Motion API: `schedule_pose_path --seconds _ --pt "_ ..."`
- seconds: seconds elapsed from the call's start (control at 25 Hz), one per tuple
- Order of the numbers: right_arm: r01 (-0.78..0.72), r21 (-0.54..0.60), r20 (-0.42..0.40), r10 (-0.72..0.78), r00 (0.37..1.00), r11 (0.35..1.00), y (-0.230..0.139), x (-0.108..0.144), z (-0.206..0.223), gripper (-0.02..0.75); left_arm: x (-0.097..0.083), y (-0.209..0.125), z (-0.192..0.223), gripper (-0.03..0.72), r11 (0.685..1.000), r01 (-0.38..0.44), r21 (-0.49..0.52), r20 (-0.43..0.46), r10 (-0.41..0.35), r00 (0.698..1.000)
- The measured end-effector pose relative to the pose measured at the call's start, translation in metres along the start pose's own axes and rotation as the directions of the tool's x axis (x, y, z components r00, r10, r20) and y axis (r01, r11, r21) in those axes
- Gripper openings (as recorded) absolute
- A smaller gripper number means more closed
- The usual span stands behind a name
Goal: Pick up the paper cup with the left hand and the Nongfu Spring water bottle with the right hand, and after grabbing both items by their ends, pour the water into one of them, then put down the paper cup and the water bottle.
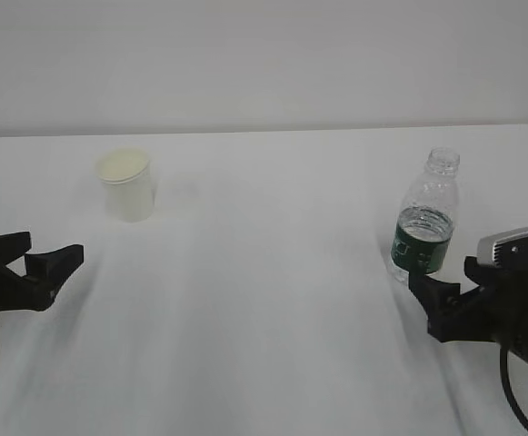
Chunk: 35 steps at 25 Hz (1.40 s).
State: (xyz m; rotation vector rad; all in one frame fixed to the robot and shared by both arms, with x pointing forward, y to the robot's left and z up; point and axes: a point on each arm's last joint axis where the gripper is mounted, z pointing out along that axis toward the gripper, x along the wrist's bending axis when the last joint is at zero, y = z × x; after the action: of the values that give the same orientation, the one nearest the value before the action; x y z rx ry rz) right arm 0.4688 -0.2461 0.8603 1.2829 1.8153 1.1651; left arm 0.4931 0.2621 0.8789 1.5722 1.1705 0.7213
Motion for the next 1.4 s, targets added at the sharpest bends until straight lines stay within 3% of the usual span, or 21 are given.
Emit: schedule_pose_path --seconds 0.8,1.4 --pt "-0.028 -0.012 0.021 0.028 0.999 1.000 -0.004 -0.009 0.047 0.621 0.000 0.000 0.000 0.589 1.000 -0.001 0.000 0.002 0.001 1.000" --pt "-0.018 -0.088 0.025 0.020 0.999 0.996 0.011 -0.014 0.068 0.617 0.000 0.000 0.000 0.588 1.000 0.000 0.000 0.002 0.000 1.000"
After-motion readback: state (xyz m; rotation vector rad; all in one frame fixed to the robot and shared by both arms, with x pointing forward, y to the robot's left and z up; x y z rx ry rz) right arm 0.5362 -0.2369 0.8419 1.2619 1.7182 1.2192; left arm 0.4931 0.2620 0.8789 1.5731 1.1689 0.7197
